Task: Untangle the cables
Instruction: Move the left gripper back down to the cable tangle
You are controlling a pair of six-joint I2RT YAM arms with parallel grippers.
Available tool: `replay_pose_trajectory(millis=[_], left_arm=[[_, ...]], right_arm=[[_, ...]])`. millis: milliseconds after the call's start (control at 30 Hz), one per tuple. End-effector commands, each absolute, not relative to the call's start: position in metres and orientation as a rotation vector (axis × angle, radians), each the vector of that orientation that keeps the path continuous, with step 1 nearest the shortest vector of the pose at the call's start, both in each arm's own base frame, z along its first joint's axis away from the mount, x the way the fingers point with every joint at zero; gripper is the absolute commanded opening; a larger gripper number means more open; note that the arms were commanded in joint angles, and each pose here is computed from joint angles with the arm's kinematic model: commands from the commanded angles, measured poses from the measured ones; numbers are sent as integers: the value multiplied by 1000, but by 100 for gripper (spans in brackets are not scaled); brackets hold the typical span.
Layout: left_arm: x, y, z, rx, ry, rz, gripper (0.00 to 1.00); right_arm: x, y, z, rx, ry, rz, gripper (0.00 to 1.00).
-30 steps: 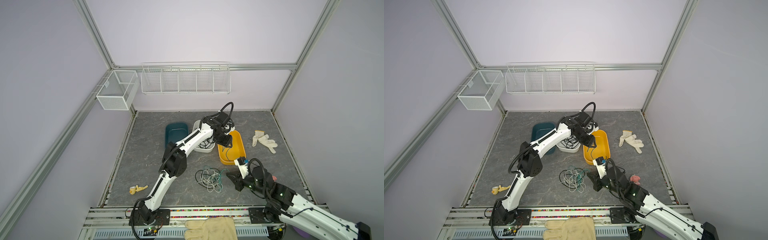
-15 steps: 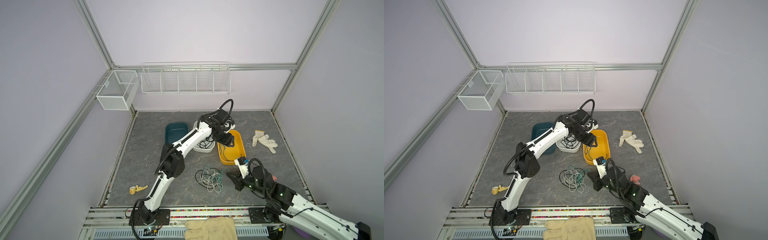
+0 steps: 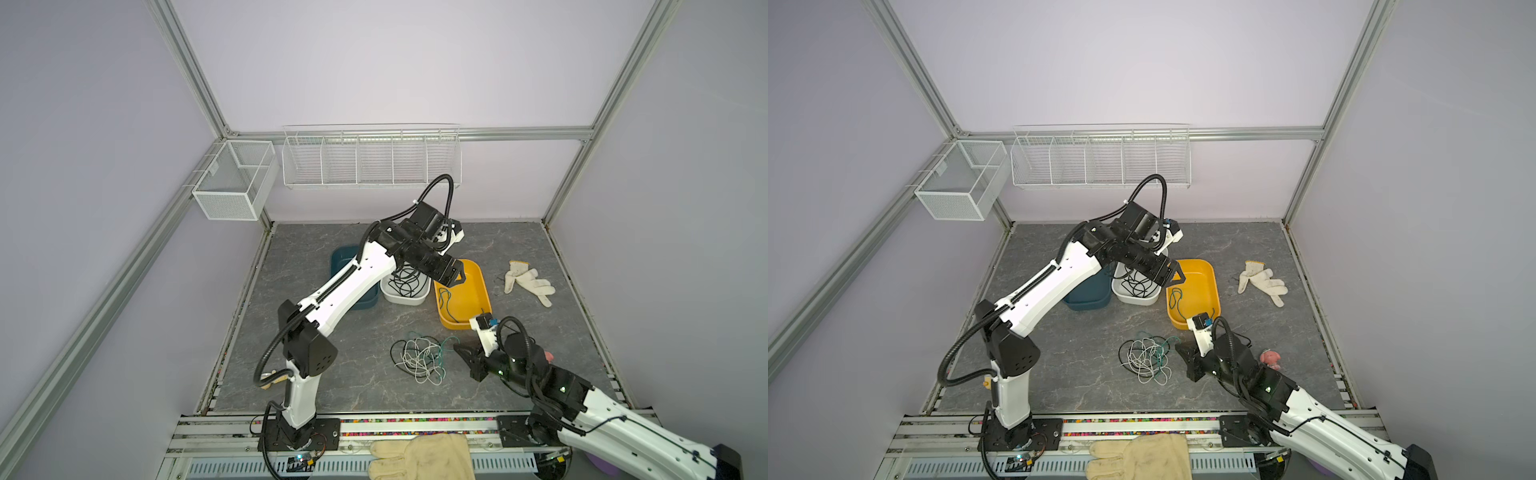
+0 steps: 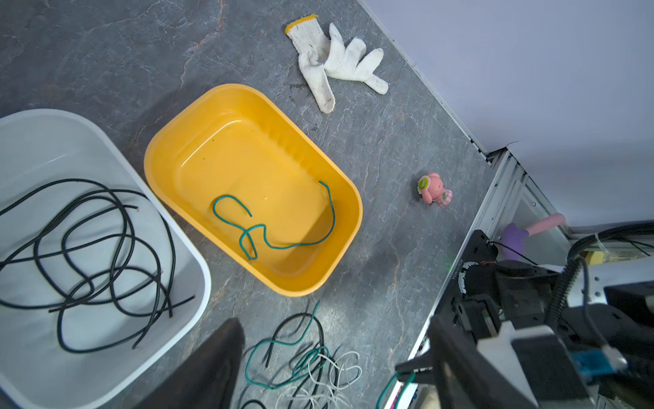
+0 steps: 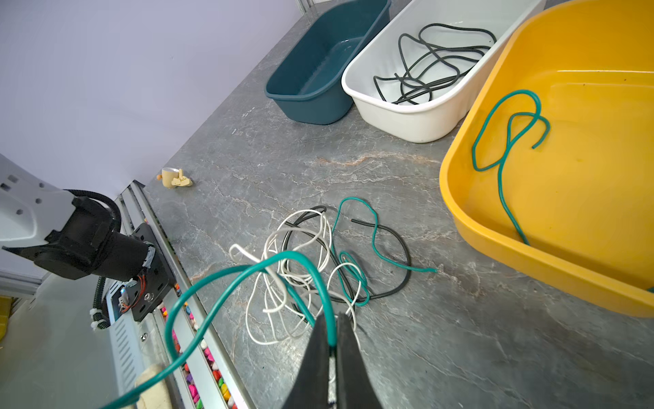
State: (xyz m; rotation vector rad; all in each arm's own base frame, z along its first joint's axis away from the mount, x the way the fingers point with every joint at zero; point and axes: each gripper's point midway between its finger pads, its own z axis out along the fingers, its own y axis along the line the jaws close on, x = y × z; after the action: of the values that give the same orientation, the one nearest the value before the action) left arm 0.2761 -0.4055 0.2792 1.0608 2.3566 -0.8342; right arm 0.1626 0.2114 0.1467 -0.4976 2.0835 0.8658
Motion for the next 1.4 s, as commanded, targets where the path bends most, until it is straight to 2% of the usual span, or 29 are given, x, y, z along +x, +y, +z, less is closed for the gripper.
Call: replay_pose_trajectory(millis=[0, 200, 700, 1367], left_arm=[[269, -389, 289, 1046, 2300, -795, 85], [245, -362, 285, 989, 2279, -818, 93], [158, -330, 236, 878, 2234, -1124, 90], [134, -323, 150, 833, 2388, -1172, 80]], right_arm=[[165, 205, 142, -464, 2091, 842, 7], [167, 202, 142, -447, 2089, 828, 7], [168, 198, 142, -420, 2084, 815, 7], [165, 202, 144, -439, 2072, 849, 7]])
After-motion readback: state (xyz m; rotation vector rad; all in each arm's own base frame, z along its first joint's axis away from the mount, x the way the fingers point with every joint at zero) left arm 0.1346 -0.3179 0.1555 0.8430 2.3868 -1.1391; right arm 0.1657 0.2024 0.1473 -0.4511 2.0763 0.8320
